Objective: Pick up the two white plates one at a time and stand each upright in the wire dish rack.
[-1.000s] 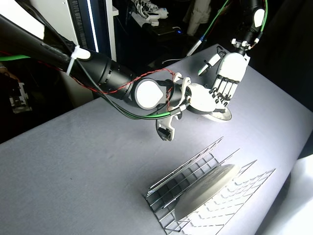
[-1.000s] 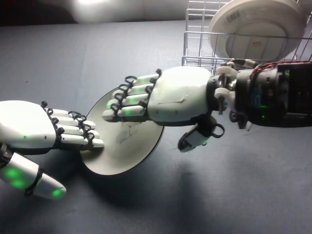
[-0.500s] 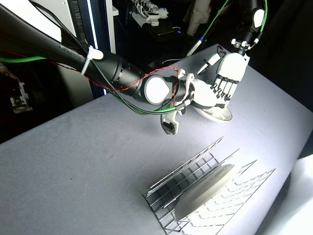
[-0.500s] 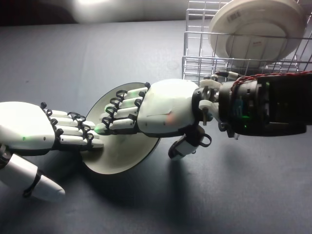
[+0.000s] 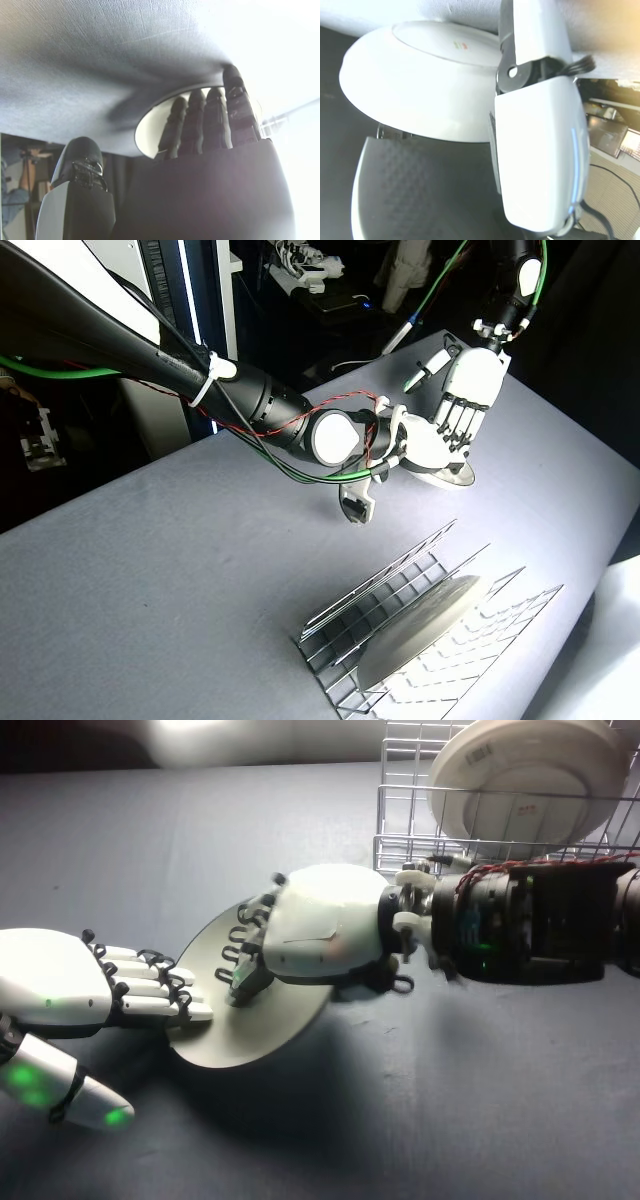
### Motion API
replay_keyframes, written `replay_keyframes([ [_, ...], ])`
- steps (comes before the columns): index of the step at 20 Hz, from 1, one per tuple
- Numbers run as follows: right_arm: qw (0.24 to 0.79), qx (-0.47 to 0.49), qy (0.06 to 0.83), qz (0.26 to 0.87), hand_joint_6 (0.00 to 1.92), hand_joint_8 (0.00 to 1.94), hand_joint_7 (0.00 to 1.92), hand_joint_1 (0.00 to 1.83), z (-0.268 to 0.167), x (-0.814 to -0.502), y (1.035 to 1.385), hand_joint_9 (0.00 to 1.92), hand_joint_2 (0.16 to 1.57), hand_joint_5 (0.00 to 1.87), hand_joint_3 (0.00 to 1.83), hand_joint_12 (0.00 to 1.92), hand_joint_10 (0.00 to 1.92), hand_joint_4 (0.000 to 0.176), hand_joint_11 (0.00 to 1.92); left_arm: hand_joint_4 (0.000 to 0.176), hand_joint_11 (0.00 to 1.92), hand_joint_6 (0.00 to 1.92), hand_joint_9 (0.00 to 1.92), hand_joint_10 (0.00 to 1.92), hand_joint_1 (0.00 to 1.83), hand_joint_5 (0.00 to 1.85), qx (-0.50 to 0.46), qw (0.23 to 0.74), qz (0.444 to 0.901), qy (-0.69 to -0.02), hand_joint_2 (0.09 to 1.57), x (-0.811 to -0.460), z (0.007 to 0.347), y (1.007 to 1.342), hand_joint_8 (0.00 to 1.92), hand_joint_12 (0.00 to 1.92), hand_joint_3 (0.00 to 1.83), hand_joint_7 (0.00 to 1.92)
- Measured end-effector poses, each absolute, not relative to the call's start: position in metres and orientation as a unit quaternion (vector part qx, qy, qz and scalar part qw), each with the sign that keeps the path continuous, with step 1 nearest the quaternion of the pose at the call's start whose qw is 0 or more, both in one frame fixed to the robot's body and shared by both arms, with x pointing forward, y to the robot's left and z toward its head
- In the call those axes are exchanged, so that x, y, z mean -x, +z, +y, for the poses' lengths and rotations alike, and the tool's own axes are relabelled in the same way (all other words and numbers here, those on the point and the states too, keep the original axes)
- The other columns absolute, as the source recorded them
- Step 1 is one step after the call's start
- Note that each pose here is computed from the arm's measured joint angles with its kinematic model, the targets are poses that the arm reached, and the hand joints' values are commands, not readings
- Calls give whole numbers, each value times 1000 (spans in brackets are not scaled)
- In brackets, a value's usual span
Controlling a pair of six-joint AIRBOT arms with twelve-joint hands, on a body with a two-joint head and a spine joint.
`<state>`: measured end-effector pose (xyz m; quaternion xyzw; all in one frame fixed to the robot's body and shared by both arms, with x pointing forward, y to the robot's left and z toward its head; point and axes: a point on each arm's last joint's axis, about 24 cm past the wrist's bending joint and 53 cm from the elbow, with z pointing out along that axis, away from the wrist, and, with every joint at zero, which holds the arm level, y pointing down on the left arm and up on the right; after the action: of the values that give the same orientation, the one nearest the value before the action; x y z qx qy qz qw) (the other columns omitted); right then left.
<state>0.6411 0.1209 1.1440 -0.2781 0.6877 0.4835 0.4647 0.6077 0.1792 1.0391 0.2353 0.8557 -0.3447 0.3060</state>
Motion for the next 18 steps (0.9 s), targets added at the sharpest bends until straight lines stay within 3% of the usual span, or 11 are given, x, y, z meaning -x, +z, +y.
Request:
replay_keyframes([
  [1,465,276,490,684,736,61,1391,1417,122,-641,1149,1178,1016,1073,0,1022,835,0,1046,0,8,10,46,7,0,87,-236,306,856,-344,1185,-608,179,1039,7,23,1,82],
  [4,467,282,502,672,773,86,1393,1403,124,-636,1156,1180,1017,1067,0,1071,850,0,1040,0,8,0,26,0,0,60,-236,306,856,-344,1187,-608,180,1039,0,6,1,62],
  [5,467,282,502,671,775,263,1321,1402,124,-635,1156,1169,1020,1055,3,1089,874,0,1035,0,23,5,38,6,0,71,-236,306,856,-344,1188,-608,180,1039,6,13,1,76],
  [6,466,282,502,671,775,263,1321,1402,124,-635,1156,1169,1020,1055,3,1089,874,0,1035,0,23,5,38,6,0,71,-236,306,856,-344,1188,-608,180,1039,6,13,1,76],
  [7,466,282,503,671,849,484,1212,1398,124,-635,1156,1123,1039,1018,2,1121,943,0,1008,0,24,5,41,7,0,74,-237,307,855,-344,1183,-609,179,1041,9,14,0,84],
  [9,466,282,504,670,860,540,1185,1396,124,-635,1156,1102,1048,999,1,1127,990,0,1003,0,27,8,47,8,0,83,-248,318,848,-344,1183,-614,175,1051,9,17,0,89],
  [12,464,276,507,671,858,550,1190,1395,123,-636,1157,1088,1047,1014,0,1130,980,0,989,0,25,9,57,10,0,91,-272,357,825,-345,1192,-628,164,1084,10,19,3,98],
  [15,467,277,509,668,813,533,1210,1398,118,-636,1160,1103,1044,1009,0,1124,982,0,1014,0,23,4,54,8,0,83,-261,419,787,-369,1179,-650,158,1146,6,20,0,91],
  [18,469,273,513,665,831,600,1179,1396,108,-634,1167,1105,1051,983,0,1101,983,0,1027,0,46,11,77,14,0,110,-265,443,776,-364,1181,-657,163,1166,11,35,0,113],
])
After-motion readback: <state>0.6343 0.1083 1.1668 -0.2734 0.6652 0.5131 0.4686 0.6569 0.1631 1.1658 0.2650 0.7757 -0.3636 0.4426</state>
